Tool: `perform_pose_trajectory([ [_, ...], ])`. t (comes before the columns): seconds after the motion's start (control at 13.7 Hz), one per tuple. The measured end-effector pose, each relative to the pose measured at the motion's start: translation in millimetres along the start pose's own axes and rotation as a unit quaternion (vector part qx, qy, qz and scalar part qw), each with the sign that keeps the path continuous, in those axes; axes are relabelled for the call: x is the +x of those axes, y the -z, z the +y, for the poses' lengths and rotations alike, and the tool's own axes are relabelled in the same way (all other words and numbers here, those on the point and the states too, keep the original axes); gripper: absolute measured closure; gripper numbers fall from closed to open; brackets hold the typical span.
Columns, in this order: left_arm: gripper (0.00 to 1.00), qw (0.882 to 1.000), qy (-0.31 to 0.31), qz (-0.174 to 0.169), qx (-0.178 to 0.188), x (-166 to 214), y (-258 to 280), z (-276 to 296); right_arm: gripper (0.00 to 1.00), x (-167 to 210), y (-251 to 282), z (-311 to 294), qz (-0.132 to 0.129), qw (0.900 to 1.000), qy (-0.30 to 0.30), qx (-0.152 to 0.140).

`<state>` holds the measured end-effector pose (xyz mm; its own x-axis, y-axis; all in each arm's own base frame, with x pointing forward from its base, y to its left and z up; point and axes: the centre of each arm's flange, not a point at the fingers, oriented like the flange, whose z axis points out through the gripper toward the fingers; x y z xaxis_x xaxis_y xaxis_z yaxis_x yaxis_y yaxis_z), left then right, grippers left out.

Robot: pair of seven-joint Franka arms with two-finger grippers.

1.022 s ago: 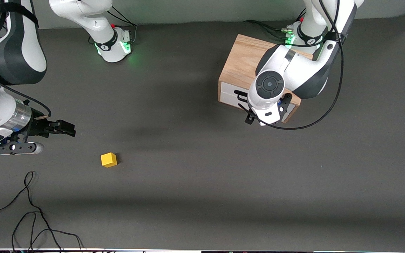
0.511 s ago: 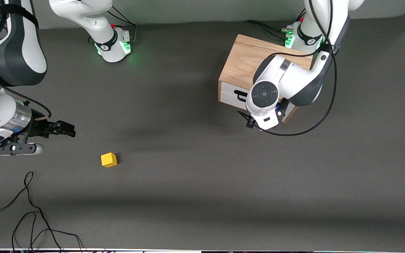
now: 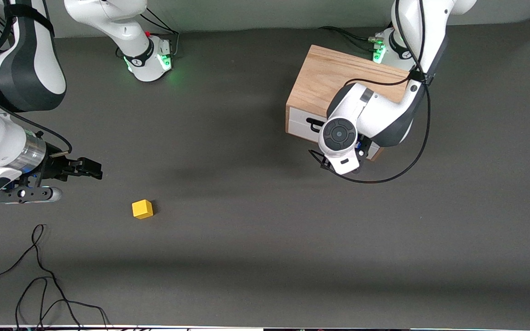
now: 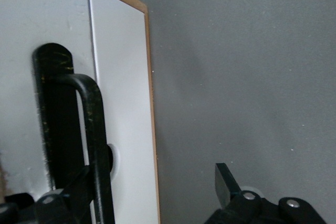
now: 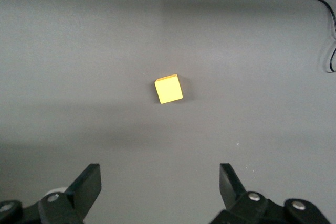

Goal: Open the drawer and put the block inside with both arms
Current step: 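Pull the drawer handle outward with the left gripper to open it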

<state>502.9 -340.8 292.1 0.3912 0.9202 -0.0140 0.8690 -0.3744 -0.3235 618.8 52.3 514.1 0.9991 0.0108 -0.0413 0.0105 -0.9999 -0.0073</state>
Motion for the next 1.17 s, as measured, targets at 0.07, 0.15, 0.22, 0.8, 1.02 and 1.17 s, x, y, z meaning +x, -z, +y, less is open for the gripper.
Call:
perform_pose_trajectory([
  [0.07,0.00,1.000,0.000,0.000,-0.003,0,1,1,0.00,0,0,0,0.000,1.000,0.000,0.000],
  [0.15,0.00,1.000,0.000,0.001,-0.007,0,1,1,0.00,0,0,0,0.000,1.000,0.000,0.000],
  [0.22,0.00,1.000,-0.001,0.003,-0.010,0,2,2,0.00,0,0,0,0.000,1.000,0.000,0.000],
  [0.8,0.00,0.997,-0.007,0.005,-0.071,-1,18,30,0.00,0,-1,3,-0.001,1.000,-0.003,0.000],
  [1.02,0.00,0.997,-0.011,0.011,-0.073,-1,20,44,0.00,1,-1,5,-0.001,1.000,-0.004,-0.001],
  [1.17,0.00,0.997,-0.011,0.011,-0.075,-1,22,52,0.00,1,-2,5,-0.002,1.000,-0.005,-0.001],
])
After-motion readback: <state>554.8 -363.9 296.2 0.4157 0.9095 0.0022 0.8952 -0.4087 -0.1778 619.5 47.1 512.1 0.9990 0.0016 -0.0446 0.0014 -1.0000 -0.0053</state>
